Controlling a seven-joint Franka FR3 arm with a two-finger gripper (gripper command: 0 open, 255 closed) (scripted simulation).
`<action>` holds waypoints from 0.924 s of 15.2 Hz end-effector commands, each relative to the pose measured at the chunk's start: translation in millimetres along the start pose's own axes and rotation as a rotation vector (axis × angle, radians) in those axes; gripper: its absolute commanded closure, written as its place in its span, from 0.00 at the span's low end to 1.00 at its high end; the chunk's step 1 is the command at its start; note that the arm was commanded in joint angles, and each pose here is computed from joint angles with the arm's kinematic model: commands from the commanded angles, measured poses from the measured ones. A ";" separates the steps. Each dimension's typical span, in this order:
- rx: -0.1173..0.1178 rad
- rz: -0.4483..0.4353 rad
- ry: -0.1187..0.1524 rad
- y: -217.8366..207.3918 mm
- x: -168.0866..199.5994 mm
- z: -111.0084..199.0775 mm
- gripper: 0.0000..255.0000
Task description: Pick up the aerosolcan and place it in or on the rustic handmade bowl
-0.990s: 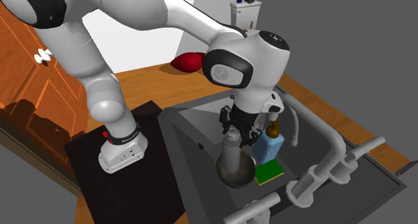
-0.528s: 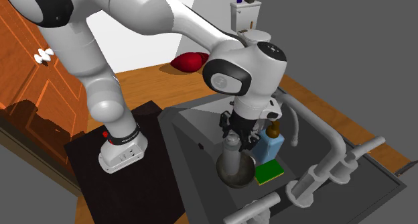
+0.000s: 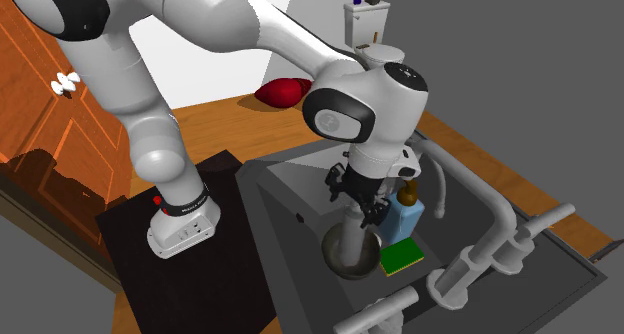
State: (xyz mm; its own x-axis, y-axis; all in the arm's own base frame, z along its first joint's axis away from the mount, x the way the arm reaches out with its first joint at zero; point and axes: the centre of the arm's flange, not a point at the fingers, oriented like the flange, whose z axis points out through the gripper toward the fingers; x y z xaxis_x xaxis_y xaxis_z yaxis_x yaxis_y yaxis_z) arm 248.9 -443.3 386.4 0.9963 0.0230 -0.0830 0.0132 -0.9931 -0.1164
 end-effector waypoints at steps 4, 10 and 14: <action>0.000 0.000 0.000 0.1 0.0 -26.4 0.00; 0.000 0.000 0.000 0.1 0.0 -50.0 0.00; 0.000 0.000 0.000 0.1 0.0 -49.9 0.00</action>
State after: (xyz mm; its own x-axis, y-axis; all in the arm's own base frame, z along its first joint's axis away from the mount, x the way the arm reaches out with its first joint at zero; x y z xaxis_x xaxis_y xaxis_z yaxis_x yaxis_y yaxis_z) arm 253.2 -449.1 435.8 0.9963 0.0230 -0.0830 0.0132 -0.9931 -0.1164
